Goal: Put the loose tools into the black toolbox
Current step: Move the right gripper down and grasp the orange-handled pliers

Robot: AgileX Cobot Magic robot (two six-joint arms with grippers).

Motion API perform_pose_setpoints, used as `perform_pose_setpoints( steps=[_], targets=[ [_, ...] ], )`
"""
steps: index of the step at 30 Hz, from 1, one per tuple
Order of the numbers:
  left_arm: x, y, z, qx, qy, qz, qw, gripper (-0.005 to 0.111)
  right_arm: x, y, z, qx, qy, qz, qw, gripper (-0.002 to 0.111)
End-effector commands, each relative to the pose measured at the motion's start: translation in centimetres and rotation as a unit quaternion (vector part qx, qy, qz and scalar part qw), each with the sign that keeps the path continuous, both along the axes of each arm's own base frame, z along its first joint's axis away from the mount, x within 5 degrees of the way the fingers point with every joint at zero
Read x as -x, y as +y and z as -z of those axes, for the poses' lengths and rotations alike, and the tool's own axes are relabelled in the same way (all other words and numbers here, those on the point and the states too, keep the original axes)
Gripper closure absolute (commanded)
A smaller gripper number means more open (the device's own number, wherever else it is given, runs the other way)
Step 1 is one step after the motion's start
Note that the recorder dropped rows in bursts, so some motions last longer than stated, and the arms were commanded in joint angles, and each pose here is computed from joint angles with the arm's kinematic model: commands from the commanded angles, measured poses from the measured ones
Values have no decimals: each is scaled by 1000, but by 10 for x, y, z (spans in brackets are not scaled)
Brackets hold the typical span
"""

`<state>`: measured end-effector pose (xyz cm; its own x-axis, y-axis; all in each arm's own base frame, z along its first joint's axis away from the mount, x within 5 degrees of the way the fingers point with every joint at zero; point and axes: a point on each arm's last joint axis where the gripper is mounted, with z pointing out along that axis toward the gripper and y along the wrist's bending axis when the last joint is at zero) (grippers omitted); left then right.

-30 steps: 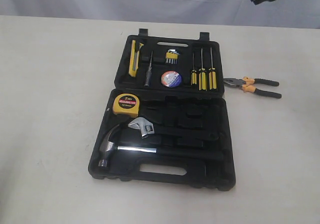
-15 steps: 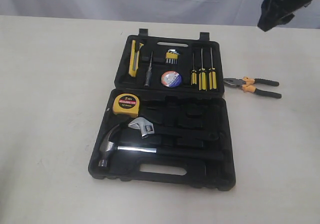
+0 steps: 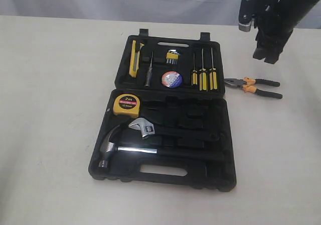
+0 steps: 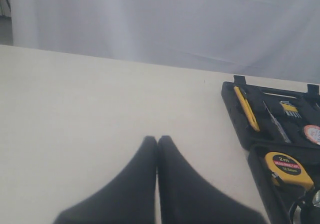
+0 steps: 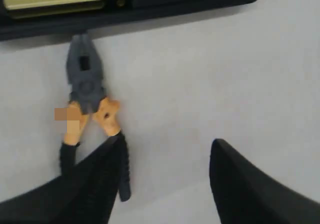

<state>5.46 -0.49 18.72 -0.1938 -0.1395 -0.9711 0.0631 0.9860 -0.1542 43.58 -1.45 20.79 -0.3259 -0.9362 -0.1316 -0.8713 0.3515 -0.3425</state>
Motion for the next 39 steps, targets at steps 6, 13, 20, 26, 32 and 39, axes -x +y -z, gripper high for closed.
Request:
perform_pose_setpoints(
  steps=[6, 13, 20, 26, 32, 39],
  targets=[
    [0, 0, -1, -2, 0, 3, 1000, 107, 11, 18, 6, -30, 71, -17, 997, 56],
    [0, 0, -1, -2, 0, 3, 1000, 107, 9, 21, 27, -33, 100, -72, 992, 49],
    [0, 0, -1, -2, 0, 3, 1000, 107, 4, 21, 39, -33, 99, -71, 992, 35],
    [0, 0, -1, -2, 0, 3, 1000, 107, 0, 20, 53, -29, 96, -79, 992, 48],
    [0, 0, -1, -2, 0, 3, 1000, 107, -1, 21, 69, -32, 115, -78, 990, 48],
    [0, 0, -1, -2, 0, 3, 1000, 107, -3, 20, 86, -32, 124, -77, 989, 48]
  ],
)
